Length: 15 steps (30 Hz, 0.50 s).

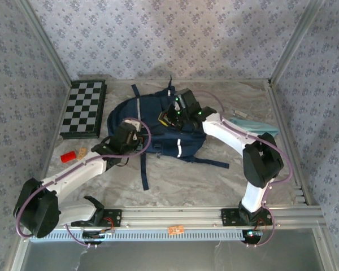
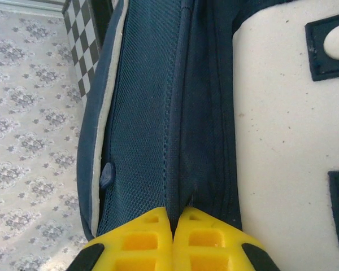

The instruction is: Pack the student bag

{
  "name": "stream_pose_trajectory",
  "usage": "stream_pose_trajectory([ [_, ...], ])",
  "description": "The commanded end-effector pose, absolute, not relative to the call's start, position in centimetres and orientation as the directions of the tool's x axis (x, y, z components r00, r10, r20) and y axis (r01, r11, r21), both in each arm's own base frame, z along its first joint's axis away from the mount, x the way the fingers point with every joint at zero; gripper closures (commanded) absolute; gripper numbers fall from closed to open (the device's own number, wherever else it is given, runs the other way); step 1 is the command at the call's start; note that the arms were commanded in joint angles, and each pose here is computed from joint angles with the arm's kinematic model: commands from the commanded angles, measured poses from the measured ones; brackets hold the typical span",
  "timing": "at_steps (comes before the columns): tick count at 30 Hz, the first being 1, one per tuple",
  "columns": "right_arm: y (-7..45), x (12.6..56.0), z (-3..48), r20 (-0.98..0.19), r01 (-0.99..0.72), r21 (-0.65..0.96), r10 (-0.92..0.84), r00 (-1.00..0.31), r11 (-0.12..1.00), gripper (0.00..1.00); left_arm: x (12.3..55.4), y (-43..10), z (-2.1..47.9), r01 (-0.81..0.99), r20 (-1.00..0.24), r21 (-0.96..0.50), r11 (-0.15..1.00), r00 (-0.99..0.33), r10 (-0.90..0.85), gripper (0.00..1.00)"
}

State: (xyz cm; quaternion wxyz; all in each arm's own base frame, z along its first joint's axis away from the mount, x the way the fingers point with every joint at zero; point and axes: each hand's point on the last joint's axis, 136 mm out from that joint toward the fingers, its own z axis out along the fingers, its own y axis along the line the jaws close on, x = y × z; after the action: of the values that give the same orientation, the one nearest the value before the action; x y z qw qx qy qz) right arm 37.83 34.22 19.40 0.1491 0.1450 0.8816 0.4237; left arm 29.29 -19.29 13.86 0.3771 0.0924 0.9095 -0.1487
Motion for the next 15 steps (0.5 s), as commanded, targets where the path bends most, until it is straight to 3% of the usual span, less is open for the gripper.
stream_pose_trajectory([
  [1, 32.5, 42.1, 22.4, -0.302, -0.016, 0.776, 0.349, -0.887, 0.63, 1.0, 28.3, -22.4, 14.4, 0.344, -0.706, -0.218, 0.913, -0.702, 0.096, 1.0],
  [5, 32.2, 43.1, 21.7, -0.33, -0.067, 0.706, 0.244, -0.912, 0.705, 0.97, 27.4, -27.3, 15.5, 0.383, -0.7, -0.288, 0.878, -0.709, 0.079, 1.0],
  [7, 31.7, 42.9, 21.9, -0.334, -0.074, 0.686, 0.223, -0.916, 0.724, 0.87, 27.8, -28.2, 15.6, 0.355, -0.692, -0.289, 0.889, -0.719, 0.062, 1.0],
  [10, 30.0, 41.5, 23.0, -0.334, -0.053, 0.694, 0.256, -0.907, 0.718, 0.58, 29.0, -27.3, 14.8, 0.277, -0.678, -0.237, 0.931, -0.734, 0.045, 1.0],
  [12, 29.5, 40.0, 22.9, -0.271, -0.005, 0.736, 0.287, -0.919, 0.677, 0.5, 29.2, -27.1, 14.8, 0.274, -0.677, -0.23, 0.934, -0.734, 0.048, 1.0],
  [15, 29.1, 36.6, 20.5, -0.167, 0.098, 0.738, 0.322, -0.932, 0.667, 0.49, 29.1, -27.4, 14.9, 0.301, -0.681, -0.244, 0.922, -0.73, 0.058, 1.0],
])
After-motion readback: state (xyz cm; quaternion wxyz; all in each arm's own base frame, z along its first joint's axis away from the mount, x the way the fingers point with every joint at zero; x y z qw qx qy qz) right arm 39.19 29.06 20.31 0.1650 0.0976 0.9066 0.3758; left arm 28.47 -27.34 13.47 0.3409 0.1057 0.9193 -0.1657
